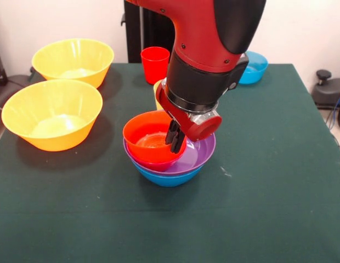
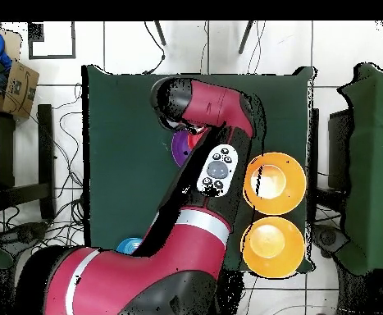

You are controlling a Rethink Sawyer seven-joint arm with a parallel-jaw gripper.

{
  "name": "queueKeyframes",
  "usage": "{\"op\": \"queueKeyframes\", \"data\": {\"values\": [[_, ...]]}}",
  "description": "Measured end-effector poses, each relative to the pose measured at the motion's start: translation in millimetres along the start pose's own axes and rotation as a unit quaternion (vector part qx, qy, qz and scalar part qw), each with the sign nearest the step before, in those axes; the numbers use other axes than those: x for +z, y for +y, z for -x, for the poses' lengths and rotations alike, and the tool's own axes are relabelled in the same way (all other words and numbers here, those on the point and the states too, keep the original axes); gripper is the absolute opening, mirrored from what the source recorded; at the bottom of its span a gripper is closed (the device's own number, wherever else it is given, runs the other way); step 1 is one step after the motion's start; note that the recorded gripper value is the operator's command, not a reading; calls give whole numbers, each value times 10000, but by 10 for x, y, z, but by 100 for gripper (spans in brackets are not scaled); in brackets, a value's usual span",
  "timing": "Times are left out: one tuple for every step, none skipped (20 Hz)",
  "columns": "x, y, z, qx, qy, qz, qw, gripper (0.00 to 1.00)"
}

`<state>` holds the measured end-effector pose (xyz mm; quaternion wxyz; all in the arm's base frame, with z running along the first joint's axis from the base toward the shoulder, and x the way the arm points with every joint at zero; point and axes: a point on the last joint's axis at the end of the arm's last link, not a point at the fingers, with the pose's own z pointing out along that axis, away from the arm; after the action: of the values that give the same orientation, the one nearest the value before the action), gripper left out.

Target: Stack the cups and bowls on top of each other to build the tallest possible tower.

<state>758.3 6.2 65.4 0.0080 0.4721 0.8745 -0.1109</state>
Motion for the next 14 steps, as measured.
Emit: {"op": "queueKeyframes", "data": {"values": [[4,-5,-3,1,5,-6,10000,0],[6,-6,-4,3,8,-7,10000,0],[11,-11,-8,6,15,-12,10000,0],[13,-13,-8,7,16,-14,10000,0],[14,-13,-8,7,17,-15,10000,0],[13,-12,-8,7,16,-13,10000,0],[12,-12,-9,6,16,-14,10000,0],[13,-13,-8,7,16,-14,10000,0],[13,-13,-8,7,17,-15,10000,0],[13,-13,-8,7,16,-14,10000,0],[15,-14,-8,7,17,-16,10000,0],[16,-15,-6,9,17,-16,10000,0],[17,-16,-5,10,19,-16,10000,0],[24,-20,-3,14,23,-20,10000,0]]}}
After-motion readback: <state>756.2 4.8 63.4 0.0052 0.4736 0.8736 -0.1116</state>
